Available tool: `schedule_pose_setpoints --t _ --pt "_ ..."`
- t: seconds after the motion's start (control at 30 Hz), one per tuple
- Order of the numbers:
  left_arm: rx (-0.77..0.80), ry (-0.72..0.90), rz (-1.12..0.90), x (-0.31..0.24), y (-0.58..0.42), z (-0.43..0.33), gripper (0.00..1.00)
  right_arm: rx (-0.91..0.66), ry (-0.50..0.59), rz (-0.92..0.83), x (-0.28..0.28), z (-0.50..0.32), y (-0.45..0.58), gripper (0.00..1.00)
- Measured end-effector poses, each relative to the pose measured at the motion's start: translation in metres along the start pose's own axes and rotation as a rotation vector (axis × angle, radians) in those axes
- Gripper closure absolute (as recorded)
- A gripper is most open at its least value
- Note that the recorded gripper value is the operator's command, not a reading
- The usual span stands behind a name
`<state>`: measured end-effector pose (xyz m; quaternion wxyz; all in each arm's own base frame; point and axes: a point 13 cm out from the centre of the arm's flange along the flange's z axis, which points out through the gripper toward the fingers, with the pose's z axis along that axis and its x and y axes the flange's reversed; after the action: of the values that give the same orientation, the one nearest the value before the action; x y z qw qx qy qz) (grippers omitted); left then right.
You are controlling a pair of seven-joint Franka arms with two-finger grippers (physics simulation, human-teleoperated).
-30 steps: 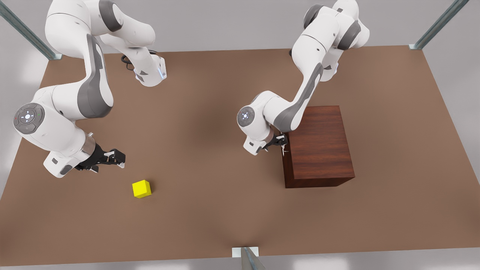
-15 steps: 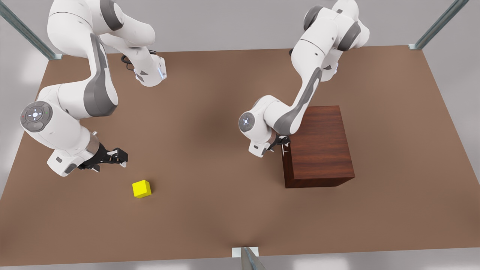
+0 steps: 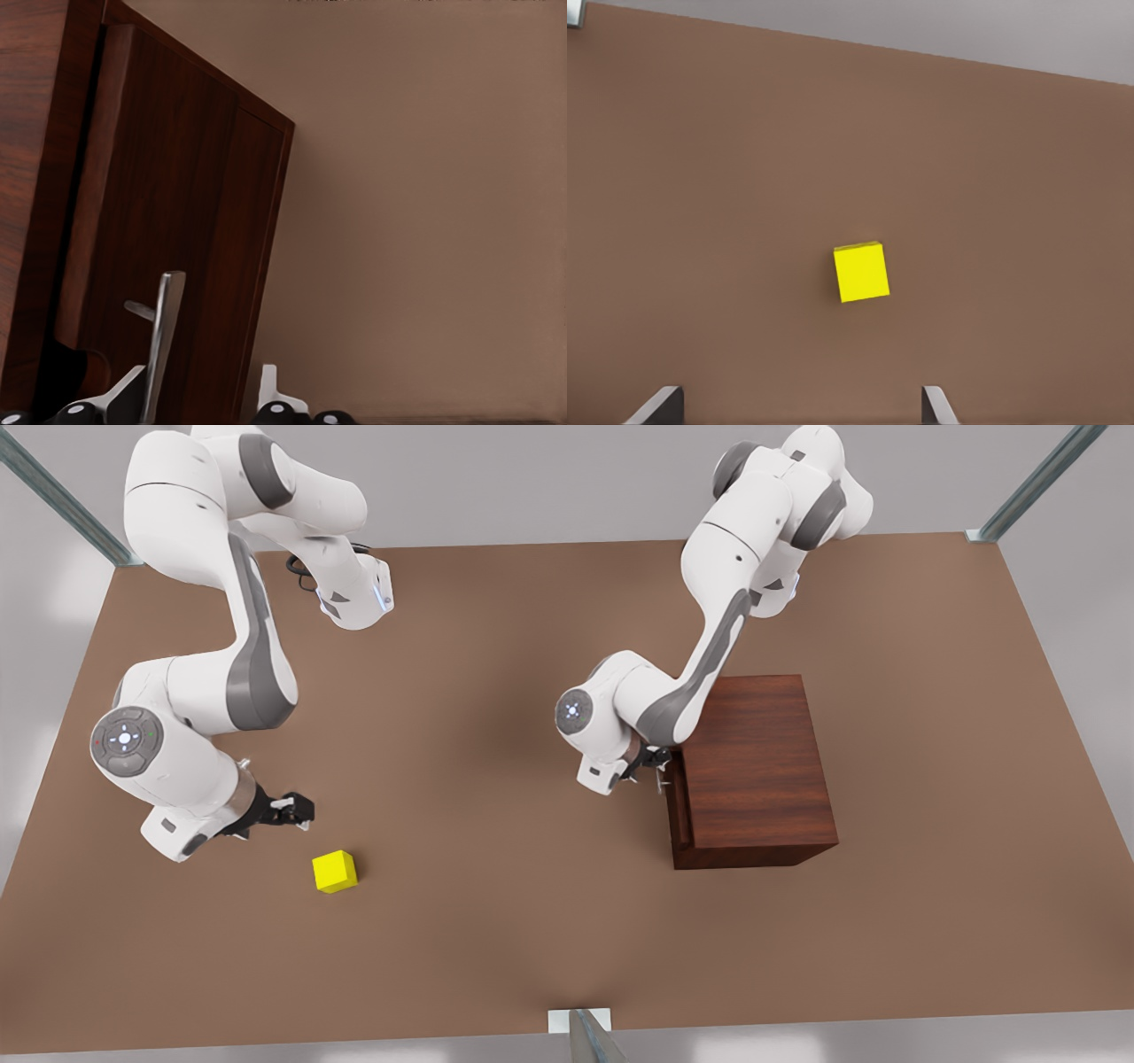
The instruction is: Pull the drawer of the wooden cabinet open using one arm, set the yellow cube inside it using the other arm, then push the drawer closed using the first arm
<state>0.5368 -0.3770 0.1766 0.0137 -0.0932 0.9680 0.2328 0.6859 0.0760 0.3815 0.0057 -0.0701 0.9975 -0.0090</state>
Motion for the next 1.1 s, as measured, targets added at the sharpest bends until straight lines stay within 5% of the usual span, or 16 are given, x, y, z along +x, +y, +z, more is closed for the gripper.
schedule_pose_setpoints --t 0.43,0.7,0.83,0.87,0.93,1.07,1.1 --pt "0.1 -0.036 0.025 0.019 -0.052 -0.034 0.3 -0.056 0.164 0.0 0.008 0.219 -0.001 0.0" --pt "0.16 -0.069 0.027 0.019 -0.075 -0.055 0.3 -0.06 0.081 0.007 -0.002 0.26 -0.035 0.0" --pt "0.263 -0.081 0.011 0.026 -0.06 -0.156 0.29 -0.061 0.059 -0.017 -0.009 0.287 -0.032 0.0" --pt "0.28 -0.068 -0.009 0.021 -0.04 -0.18 0.27 -0.062 0.057 -0.022 -0.009 0.295 -0.032 0.0" --pt "0.302 0.012 -0.092 -0.022 0.025 -0.191 0.02 -0.064 0.054 -0.03 -0.009 0.31 -0.03 0.0" --pt "0.396 0.248 -0.286 -0.114 0.179 -0.161 0.0 -0.069 0.064 -0.049 -0.004 0.336 -0.024 0.02" --pt "0.426 0.291 -0.339 -0.129 0.214 -0.155 0.04 -0.067 0.063 -0.056 -0.004 0.338 -0.023 0.22"
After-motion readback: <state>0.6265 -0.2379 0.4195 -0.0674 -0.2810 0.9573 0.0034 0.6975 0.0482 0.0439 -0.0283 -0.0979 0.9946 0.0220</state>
